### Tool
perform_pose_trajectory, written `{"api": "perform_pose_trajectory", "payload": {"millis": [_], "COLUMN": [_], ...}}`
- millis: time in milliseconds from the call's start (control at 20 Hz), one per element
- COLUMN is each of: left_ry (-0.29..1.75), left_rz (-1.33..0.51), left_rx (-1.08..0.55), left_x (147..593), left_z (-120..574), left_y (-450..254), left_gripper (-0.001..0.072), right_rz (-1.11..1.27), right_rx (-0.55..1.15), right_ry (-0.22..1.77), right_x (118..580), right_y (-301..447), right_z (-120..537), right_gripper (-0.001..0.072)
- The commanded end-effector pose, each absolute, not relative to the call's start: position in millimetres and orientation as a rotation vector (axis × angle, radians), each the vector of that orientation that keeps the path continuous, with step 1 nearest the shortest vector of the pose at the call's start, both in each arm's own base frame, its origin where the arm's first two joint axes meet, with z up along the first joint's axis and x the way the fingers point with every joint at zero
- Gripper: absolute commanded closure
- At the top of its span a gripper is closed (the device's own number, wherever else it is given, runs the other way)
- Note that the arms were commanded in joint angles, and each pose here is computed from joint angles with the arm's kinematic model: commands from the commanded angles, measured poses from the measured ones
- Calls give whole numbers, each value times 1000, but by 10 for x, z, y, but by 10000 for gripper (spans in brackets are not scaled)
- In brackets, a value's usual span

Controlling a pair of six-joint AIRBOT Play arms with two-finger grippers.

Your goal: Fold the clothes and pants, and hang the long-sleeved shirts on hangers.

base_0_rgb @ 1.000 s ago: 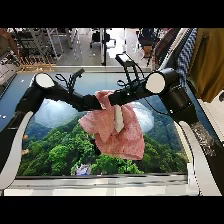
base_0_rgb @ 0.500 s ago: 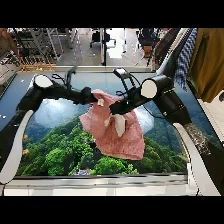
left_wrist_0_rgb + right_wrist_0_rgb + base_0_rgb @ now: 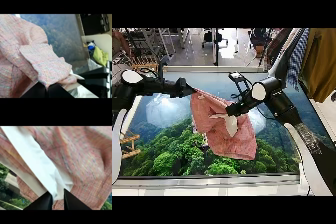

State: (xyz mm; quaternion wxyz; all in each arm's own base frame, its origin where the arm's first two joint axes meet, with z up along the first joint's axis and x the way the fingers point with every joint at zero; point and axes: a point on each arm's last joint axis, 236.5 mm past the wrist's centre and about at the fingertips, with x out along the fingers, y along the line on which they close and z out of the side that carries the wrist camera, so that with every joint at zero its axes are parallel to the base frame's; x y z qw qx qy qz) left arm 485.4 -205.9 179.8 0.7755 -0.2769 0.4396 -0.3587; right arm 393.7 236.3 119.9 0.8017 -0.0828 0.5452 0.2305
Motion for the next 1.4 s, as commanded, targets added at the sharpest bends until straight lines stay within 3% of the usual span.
{"api": "perform_pose_trajectory", "payload": {"millis": [0, 50, 100, 150, 350, 600, 850, 900, 950, 1000, 1050, 1150, 1350], "left_ry": [938, 938, 938, 944, 965, 1001, 1088, 1121, 1159, 1213, 1295, 1466, 1396], "left_rz": [-772, -775, -776, -779, -769, -685, -554, -553, -575, -601, -598, -431, 211], "left_rx": [-605, -607, -607, -605, -583, -517, -447, -431, -407, -368, -338, -218, -93], "left_x": [4873, 4870, 4867, 4852, 4828, 4864, 4838, 4774, 4671, 4523, 4338, 3989, 3545], "left_z": [1835, 1840, 1843, 1837, 1776, 1582, 1307, 1260, 1226, 1180, 1114, 948, 1000], "left_y": [-2027, -2031, -2033, -2036, -1999, -1853, -1619, -1580, -1544, -1466, -1321, -668, 1161], "left_gripper": [692, 692, 692, 692, 692, 692, 686, 548, 214, 122, 136, 266, 275], "right_rz": [487, 487, 487, 485, 488, 510, 514, 519, 526, 533, 541, 550, 548], "right_rx": [-188, -187, -185, -182, -145, -53, -52, -56, -57, -60, -67, -87, -114], "right_ry": [1191, 1189, 1179, 1163, 1055, 703, 800, 809, 813, 822, 834, 856, 873], "right_x": [3883, 3890, 3911, 3946, 4099, 4239, 4294, 4320, 4345, 4356, 4339, 4318, 4317], "right_y": [2321, 2325, 2333, 2343, 2421, 2628, 2837, 2898, 2960, 3018, 3072, 3128, 3113], "right_z": [1229, 1227, 1236, 1251, 1537, 2757, 2193, 2108, 2047, 1978, 1918, 1808, 1701], "right_gripper": [546, 566, 679, 690, 692, 693, 692, 692, 692, 692, 692, 691, 691]}}
